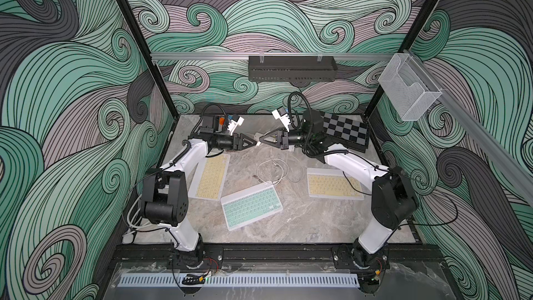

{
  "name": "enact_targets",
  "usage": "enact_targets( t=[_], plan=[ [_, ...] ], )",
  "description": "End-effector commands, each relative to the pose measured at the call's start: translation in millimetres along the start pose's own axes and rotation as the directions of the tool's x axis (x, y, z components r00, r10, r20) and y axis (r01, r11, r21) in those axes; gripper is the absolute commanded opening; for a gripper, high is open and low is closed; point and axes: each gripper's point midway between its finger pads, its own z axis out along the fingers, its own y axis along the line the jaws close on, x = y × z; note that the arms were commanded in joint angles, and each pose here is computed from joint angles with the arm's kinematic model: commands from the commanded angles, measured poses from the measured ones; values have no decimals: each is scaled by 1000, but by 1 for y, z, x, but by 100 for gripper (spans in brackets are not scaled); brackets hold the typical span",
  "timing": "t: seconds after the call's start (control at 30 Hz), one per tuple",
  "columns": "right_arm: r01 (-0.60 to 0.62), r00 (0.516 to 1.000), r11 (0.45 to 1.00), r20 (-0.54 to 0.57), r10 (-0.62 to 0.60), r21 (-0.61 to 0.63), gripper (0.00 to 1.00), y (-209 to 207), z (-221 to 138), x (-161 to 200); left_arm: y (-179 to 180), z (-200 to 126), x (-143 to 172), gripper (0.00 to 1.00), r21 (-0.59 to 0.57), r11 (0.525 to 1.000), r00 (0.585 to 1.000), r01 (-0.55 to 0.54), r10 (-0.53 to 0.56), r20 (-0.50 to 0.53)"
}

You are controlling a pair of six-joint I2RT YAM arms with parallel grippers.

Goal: Unplug the wireless keyboard
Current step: Place the keyboard at the center of the board, then place the power cord at the center of the board.

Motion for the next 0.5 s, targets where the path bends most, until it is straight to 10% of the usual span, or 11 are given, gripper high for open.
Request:
enact_targets(
  t=[0.0,0.23,0.47],
  plan=[
    [7,996,1000,89,-6,-2,0,27,-12,-34,-29,17,-6,62,27,984,983,-178,177,51],
    [-75,982,997,175,74,1,0,35,-14,-58,-61,54,-18,75,-61,916,899,-397,401,178],
    [-76,977,997,200,74,4,0,41,-18,-63,-46,46,-50,78,-292,885,833,-364,449,324]
  ],
)
